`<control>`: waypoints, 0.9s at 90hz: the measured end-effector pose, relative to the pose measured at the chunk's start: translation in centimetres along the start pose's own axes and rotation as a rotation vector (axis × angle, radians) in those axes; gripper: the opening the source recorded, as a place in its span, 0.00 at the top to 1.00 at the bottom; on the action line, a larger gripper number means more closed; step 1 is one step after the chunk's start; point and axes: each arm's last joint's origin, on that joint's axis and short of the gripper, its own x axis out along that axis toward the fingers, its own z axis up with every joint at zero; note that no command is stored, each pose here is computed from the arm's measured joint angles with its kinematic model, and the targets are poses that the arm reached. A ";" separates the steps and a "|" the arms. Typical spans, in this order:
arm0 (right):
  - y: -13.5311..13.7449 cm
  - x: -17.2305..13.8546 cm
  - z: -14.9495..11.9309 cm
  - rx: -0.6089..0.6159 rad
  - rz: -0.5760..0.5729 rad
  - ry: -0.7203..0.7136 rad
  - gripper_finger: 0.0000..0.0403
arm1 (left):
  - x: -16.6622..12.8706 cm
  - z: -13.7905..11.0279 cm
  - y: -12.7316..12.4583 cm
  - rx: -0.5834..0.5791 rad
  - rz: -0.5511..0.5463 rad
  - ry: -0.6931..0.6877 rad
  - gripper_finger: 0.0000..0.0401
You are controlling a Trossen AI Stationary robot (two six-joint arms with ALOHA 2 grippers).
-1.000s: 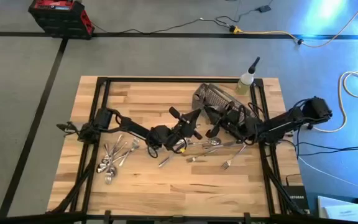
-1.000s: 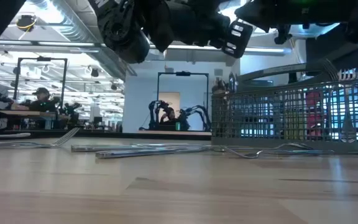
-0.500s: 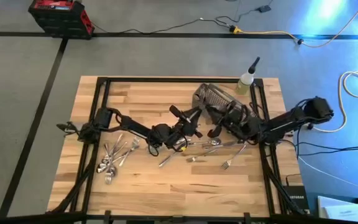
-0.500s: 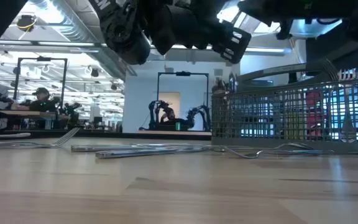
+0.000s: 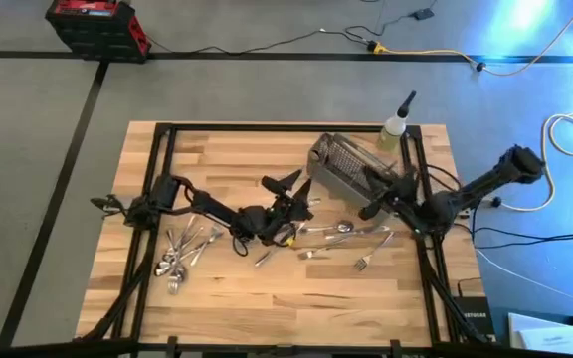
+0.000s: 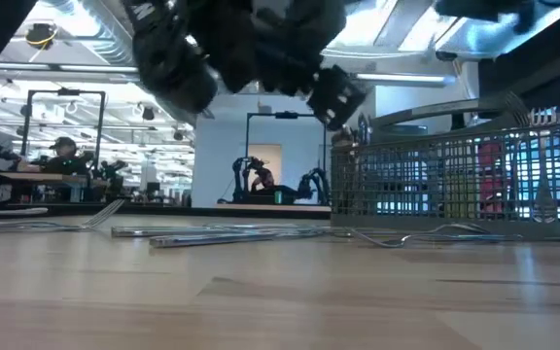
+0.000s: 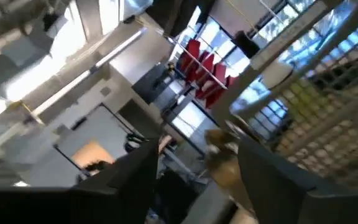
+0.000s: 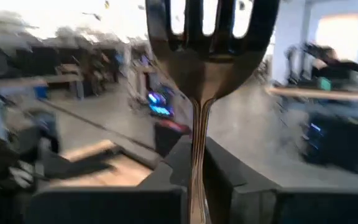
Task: Sort silverware
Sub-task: Put the silver fork into the gray silverware organizer
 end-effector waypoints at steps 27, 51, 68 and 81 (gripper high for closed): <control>-1.3 -4.9 0.2 0.010 0.126 0.083 0.99 | -2.7 -2.2 2.6 -0.148 -0.038 -0.004 0.52; -2.4 -5.9 -2.2 -0.024 0.200 0.083 0.99 | -3.7 -5.6 5.3 -0.392 -0.068 0.023 0.52; -4.6 -5.6 -4.1 -0.029 0.198 0.082 0.99 | -4.5 -7.7 5.7 -0.449 -0.103 0.039 0.52; -6.1 -5.7 -5.7 -0.046 0.224 0.081 0.99 | -4.9 -8.3 5.5 -0.459 -0.130 0.051 0.52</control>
